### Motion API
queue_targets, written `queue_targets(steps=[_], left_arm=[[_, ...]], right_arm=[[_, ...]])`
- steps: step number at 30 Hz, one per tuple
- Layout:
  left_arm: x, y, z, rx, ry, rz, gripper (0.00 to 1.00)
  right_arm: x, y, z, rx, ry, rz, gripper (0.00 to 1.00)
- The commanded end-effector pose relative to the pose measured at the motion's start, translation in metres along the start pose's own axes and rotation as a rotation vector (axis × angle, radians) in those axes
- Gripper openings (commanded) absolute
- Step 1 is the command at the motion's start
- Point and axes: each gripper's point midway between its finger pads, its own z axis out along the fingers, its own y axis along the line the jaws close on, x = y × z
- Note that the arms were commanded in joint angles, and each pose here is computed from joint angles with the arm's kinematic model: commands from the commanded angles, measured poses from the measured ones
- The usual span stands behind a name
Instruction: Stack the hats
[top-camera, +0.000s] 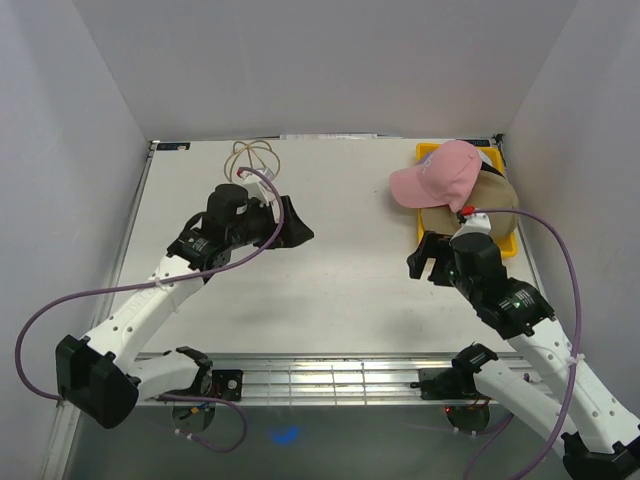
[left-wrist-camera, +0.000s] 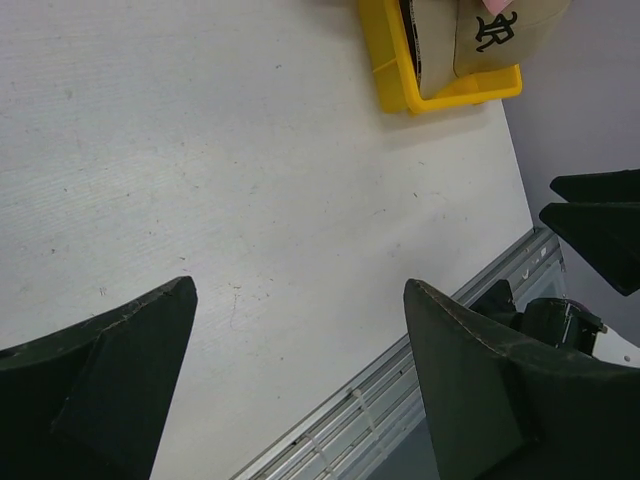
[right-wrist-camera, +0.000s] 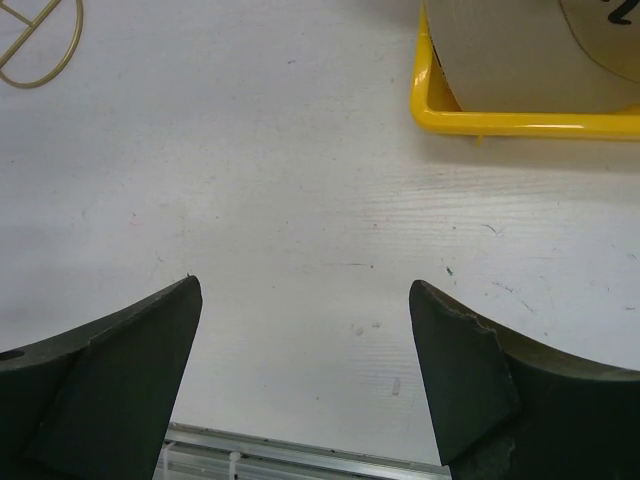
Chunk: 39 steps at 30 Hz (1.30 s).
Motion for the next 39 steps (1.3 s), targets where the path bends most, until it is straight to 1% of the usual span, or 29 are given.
queue_targets(steps=[1,6,7,8,10,11,12,14,16,17,19,20,21,23,25,26,28,29,30,31,32,33,35,36,37,38,39], left_arm=[[-0.024,-0.018,-0.004,0.038,-0.071,0.017,0.95],[-0.028,-0.025,0.008,0.052,-0.059,0.024,0.94],[-0.032,-0.028,0.01,0.053,-0.068,0.03,0.94],[-0.038,-0.031,0.012,0.054,-0.08,0.035,0.94],[-0.042,-0.032,0.02,0.048,-0.083,0.043,0.94],[-0.051,-0.038,0.02,0.055,-0.102,0.051,0.94],[-0.053,-0.036,0.028,0.046,-0.096,0.048,0.94],[-0.068,-0.044,0.034,0.057,-0.13,0.062,0.94],[-0.072,-0.045,0.05,0.057,-0.128,0.069,0.93],[-0.074,-0.048,0.054,0.066,-0.129,0.074,0.93],[-0.08,-0.054,0.068,0.078,-0.138,0.082,0.93],[-0.08,-0.058,0.073,0.082,-0.142,0.089,0.93],[-0.088,-0.064,0.077,0.096,-0.162,0.096,0.93],[-0.083,-0.065,0.096,0.099,-0.144,0.084,0.93],[-0.091,-0.073,0.106,0.109,-0.16,0.087,0.93],[-0.084,-0.071,0.121,0.099,-0.144,0.087,0.93],[-0.094,-0.075,0.134,0.1,-0.181,0.087,0.93],[-0.086,-0.067,0.152,0.088,-0.16,0.067,0.93],[-0.089,-0.069,0.161,0.103,-0.17,0.062,0.93],[-0.095,-0.073,0.167,0.118,-0.182,0.058,0.93],[-0.093,-0.072,0.176,0.122,-0.175,0.049,0.94],[-0.084,-0.065,0.195,0.115,-0.15,0.032,0.94],[-0.091,-0.069,0.209,0.147,-0.173,0.032,0.95],[-0.085,-0.064,0.226,0.152,-0.166,0.027,0.96],[-0.082,-0.063,0.234,0.163,-0.158,0.027,0.96],[-0.091,-0.07,0.24,0.186,-0.173,0.033,0.96],[-0.081,-0.06,0.258,0.173,-0.149,0.019,0.96]], right_arm=[[-0.022,0.009,-0.015,-0.029,-0.046,-0.015,0.89],[-0.041,0.021,-0.019,-0.042,-0.027,-0.04,0.89],[-0.059,0.027,-0.026,-0.05,-0.06,-0.048,0.89],[-0.062,0.023,-0.021,0.0,-0.034,-0.067,0.89],[-0.086,0.026,-0.022,0.027,-0.048,-0.092,0.89],[-0.093,0.021,-0.022,0.053,-0.046,-0.084,0.89],[-0.101,0.02,-0.023,0.055,-0.053,-0.076,0.89],[-0.123,0.017,-0.023,0.043,-0.071,-0.041,0.89],[-0.139,0.006,-0.017,0.031,-0.061,0.019,0.89],[-0.153,0.006,-0.019,0.008,-0.077,0.034,0.89],[-0.164,-0.001,-0.01,-0.045,-0.044,0.091,0.89],[-0.173,-0.002,-0.011,-0.059,-0.054,0.103,0.89],[-0.178,-0.013,-0.006,-0.044,-0.051,0.134,0.89],[-0.186,-0.022,-0.006,-0.059,-0.06,0.177,0.89],[-0.195,-0.034,-0.006,-0.075,-0.069,0.241,0.89],[-0.198,-0.033,-0.005,-0.088,-0.073,0.259,0.9],[-0.201,-0.025,-0.001,-0.157,-0.072,0.311,0.92],[-0.2,-0.022,-0.001,-0.179,-0.077,0.325,0.93],[-0.193,-0.021,0.005,-0.194,-0.064,0.346,0.93],[-0.194,-0.017,0.0,-0.21,-0.078,0.363,0.93],[-0.194,-0.016,-0.002,-0.213,-0.09,0.366,0.93],[-0.191,-0.015,-0.006,-0.213,-0.095,0.375,0.94],[-0.185,-0.013,-0.01,-0.217,-0.1,0.384,0.94],[-0.183,-0.009,-0.019,-0.224,-0.114,0.379,0.95],[-0.172,-0.011,-0.017,-0.211,-0.095,0.395,0.95],[-0.164,-0.011,-0.018,-0.204,-0.086,0.397,0.95],[-0.158,-0.008,-0.024,-0.207,-0.095,0.389,0.95]])
